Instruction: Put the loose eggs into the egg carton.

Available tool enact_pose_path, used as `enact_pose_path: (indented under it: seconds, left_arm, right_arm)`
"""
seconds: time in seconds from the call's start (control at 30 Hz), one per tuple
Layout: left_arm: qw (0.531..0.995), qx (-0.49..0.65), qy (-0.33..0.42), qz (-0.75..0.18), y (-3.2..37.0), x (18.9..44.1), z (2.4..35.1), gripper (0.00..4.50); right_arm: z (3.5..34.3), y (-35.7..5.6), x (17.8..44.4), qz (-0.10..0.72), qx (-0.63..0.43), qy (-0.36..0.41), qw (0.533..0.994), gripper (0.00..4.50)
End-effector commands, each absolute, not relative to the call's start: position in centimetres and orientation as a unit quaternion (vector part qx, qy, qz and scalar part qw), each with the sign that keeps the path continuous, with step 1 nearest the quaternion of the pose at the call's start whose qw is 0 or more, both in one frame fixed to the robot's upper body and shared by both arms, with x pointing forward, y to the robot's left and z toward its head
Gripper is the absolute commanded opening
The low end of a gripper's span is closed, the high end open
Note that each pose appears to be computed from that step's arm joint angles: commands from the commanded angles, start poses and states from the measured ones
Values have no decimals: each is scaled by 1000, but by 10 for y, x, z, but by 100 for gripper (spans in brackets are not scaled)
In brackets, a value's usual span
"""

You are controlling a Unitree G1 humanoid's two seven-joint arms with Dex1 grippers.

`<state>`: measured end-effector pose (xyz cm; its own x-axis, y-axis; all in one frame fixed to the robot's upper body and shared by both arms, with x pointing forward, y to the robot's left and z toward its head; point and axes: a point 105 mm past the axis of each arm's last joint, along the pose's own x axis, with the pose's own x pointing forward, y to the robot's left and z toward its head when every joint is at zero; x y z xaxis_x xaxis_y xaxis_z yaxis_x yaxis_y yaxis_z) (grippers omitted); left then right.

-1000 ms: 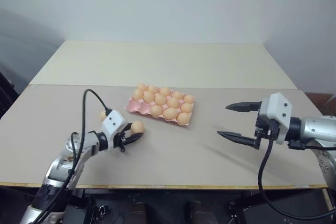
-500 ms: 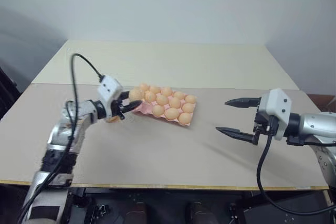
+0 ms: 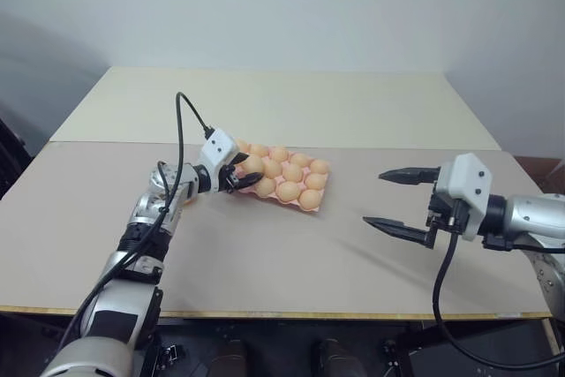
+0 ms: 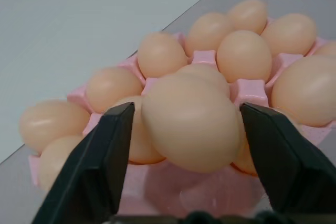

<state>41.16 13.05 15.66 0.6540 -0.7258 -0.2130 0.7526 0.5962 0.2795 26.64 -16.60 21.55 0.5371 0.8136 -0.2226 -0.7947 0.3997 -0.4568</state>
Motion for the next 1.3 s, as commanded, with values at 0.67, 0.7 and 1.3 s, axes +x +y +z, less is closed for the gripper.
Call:
enact_pose_path:
  seconds: [0.67, 0.7, 1.3]
  left_arm:
    - [917, 261, 61, -294, 292, 279, 213, 447]
    - [922, 259, 68, -279, 296, 275, 210, 447]
    - [953, 178, 85, -228, 293, 296, 190, 447]
  right_arm:
    - [225, -173, 264, 497, -253, -30, 830, 448]
    - [225, -173, 264, 498, -251, -29, 830, 448]
    - [230, -176, 264, 498, -257, -26, 828, 448]
